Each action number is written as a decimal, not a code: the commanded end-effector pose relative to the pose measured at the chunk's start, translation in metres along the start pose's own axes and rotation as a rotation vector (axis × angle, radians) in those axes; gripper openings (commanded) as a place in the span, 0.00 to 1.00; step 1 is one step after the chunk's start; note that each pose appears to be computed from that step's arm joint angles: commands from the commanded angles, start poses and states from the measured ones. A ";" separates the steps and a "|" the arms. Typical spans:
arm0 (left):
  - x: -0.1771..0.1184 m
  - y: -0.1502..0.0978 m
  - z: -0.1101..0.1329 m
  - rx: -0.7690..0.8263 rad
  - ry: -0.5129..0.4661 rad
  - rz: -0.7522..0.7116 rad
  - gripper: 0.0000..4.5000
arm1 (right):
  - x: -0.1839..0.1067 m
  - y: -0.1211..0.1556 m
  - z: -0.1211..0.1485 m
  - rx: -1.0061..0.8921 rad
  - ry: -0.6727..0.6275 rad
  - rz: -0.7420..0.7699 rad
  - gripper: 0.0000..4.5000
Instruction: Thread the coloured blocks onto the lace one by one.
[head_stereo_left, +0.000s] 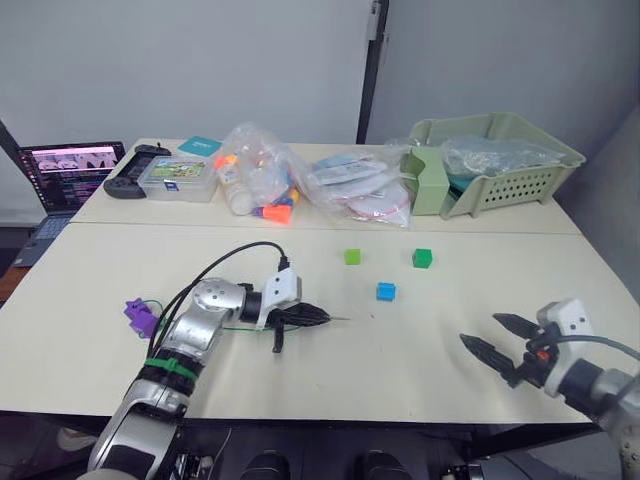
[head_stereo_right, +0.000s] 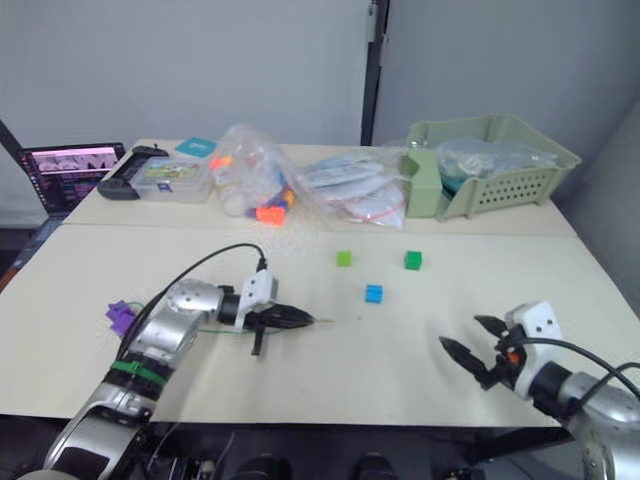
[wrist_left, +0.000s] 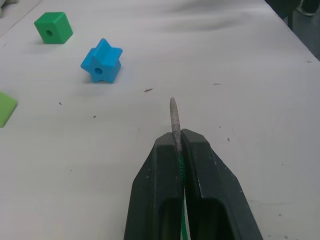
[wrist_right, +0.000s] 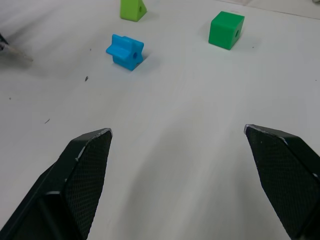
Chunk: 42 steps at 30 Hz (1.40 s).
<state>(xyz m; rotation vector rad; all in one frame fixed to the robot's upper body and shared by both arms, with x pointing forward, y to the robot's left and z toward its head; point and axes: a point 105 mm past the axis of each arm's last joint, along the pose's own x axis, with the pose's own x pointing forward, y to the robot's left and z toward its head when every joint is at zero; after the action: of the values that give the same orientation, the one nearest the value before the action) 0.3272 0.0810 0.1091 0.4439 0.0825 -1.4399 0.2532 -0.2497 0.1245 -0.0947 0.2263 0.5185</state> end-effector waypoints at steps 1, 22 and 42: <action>-0.008 0.002 0.013 0.028 -0.040 0.046 0.00 | 0.017 -0.015 0.014 -0.062 -0.055 -0.059 0.99; -0.013 -0.009 0.025 -0.006 -0.062 0.178 0.00 | 0.163 -0.031 0.053 -0.011 -0.165 -0.169 0.99; -0.012 -0.010 0.028 -0.010 -0.053 0.184 0.00 | 0.168 -0.058 0.054 0.036 -0.175 -0.384 0.99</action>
<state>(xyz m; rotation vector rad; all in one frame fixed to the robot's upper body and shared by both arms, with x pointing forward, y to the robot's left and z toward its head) 0.3123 0.0877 0.1223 0.3867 0.0630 -1.2533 0.4313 -0.2105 0.1247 -0.0455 0.0875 0.1580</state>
